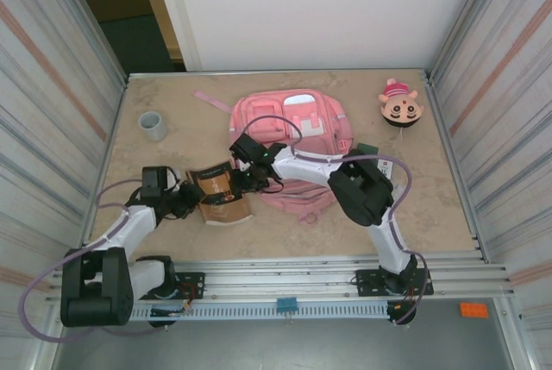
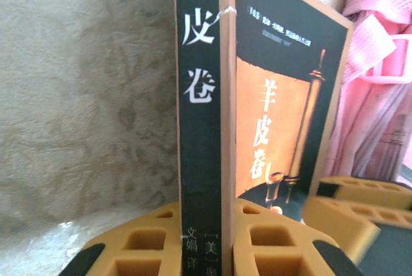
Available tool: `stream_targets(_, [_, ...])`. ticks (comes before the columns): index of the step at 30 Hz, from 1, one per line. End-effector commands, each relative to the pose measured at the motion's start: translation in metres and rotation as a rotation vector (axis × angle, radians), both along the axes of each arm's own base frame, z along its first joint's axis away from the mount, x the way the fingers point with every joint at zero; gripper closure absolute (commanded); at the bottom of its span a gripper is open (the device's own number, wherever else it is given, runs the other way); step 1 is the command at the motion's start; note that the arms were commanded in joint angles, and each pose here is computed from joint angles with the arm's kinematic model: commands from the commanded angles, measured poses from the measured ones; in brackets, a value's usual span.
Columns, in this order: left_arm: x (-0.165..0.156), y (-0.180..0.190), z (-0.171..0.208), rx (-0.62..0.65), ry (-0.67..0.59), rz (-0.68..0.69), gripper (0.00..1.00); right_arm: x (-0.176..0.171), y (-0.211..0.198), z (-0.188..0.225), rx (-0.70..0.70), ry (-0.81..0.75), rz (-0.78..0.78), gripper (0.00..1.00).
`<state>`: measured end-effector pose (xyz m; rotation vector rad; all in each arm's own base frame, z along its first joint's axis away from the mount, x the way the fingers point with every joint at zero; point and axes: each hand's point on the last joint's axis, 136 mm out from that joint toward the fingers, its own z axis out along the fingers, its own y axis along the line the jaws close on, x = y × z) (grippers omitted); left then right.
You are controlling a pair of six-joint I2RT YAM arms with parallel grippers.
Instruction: Pack books, pencil case, and school supplies into a backpack
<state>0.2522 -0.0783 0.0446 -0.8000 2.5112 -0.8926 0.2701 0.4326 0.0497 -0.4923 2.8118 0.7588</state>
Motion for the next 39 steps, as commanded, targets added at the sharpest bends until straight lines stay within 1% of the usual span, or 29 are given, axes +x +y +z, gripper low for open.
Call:
stream_targets(1, [0.011,0.003,0.027,0.11,-0.082,-0.063,1.0,0.003,0.0,0.064,0.138,-0.076,-0.02,0.64])
stream_targets(2, [0.012,0.004,0.037,0.142,-0.106,-0.082,1.0,0.005,-0.004,0.074,0.16,-0.099,-0.032,0.63])
stream_targets(4, [0.017,0.001,0.07,0.196,-0.197,-0.134,1.0,0.008,-0.017,0.101,0.222,-0.159,-0.06,0.6])
stream_targets(6, [0.019,-0.004,0.101,0.22,-0.293,-0.171,1.0,0.011,-0.029,0.129,0.294,-0.231,-0.091,0.57])
stream_targets(8, [0.019,-0.012,0.132,0.224,-0.406,-0.213,1.0,0.011,-0.043,0.155,0.357,-0.31,-0.116,0.57])
stream_targets(10, [0.017,-0.021,0.165,0.218,-0.535,-0.256,1.0,0.008,-0.059,0.18,0.406,-0.397,-0.134,0.54])
stream_targets(15, [0.007,-0.049,0.233,0.177,-0.84,-0.383,1.0,0.0,-0.099,0.227,0.461,-0.604,-0.172,0.5])
stream_targets(19, [-0.003,-0.074,0.268,0.136,-1.025,-0.503,1.0,-0.01,-0.13,0.267,0.535,-0.757,-0.196,0.46])
stream_targets(21, [-0.006,-0.084,0.278,0.096,-1.076,-0.551,1.0,-0.015,-0.142,0.279,0.569,-0.804,-0.206,0.34])
stream_targets(23, [-0.012,-0.097,0.287,0.036,-1.115,-0.621,1.0,-0.018,-0.15,0.286,0.595,-0.818,-0.208,0.31])
stream_targets(25, [-0.02,-0.111,0.293,-0.022,-1.15,-0.705,1.0,-0.024,-0.152,0.293,0.632,-0.813,-0.176,0.3])
stream_targets(27, [-0.026,-0.12,0.294,-0.064,-1.175,-0.772,1.0,-0.028,-0.15,0.293,0.659,-0.792,-0.145,0.28])
stream_targets(28, [-0.028,-0.123,0.293,-0.076,-1.186,-0.796,1.0,-0.036,-0.153,0.302,0.703,-0.805,-0.125,0.27])
stream_targets(29, [-0.028,-0.125,0.291,-0.085,-1.194,-0.815,1.0,-0.039,-0.153,0.302,0.727,-0.805,-0.103,0.26])
stream_targets(31, [-0.029,-0.128,0.293,-0.106,-1.209,-0.836,1.0,-0.046,-0.152,0.3,0.762,-0.791,-0.07,0.23])
stream_targets(32, [-0.031,-0.13,0.296,-0.123,-1.227,-0.849,1.0,-0.047,-0.153,0.297,0.766,-0.777,-0.061,0.19])
stream_targets(34, [-0.034,-0.132,0.305,-0.154,-1.262,-0.861,1.0,-0.045,-0.158,0.289,0.767,-0.75,-0.087,0.13])
stream_targets(35, [-0.035,-0.132,0.309,-0.165,-1.28,-0.866,1.0,-0.043,-0.163,0.286,0.769,-0.741,-0.117,0.06])
stream_targets(36, [-0.037,-0.133,0.313,-0.175,-1.289,-0.873,1.0,-0.042,-0.167,0.282,0.778,-0.737,-0.143,0.01])
stream_targets(39, [-0.034,-0.133,0.319,-0.176,-1.278,-0.858,1.0,-0.045,-0.174,0.281,0.832,-0.743,-0.155,0.01])
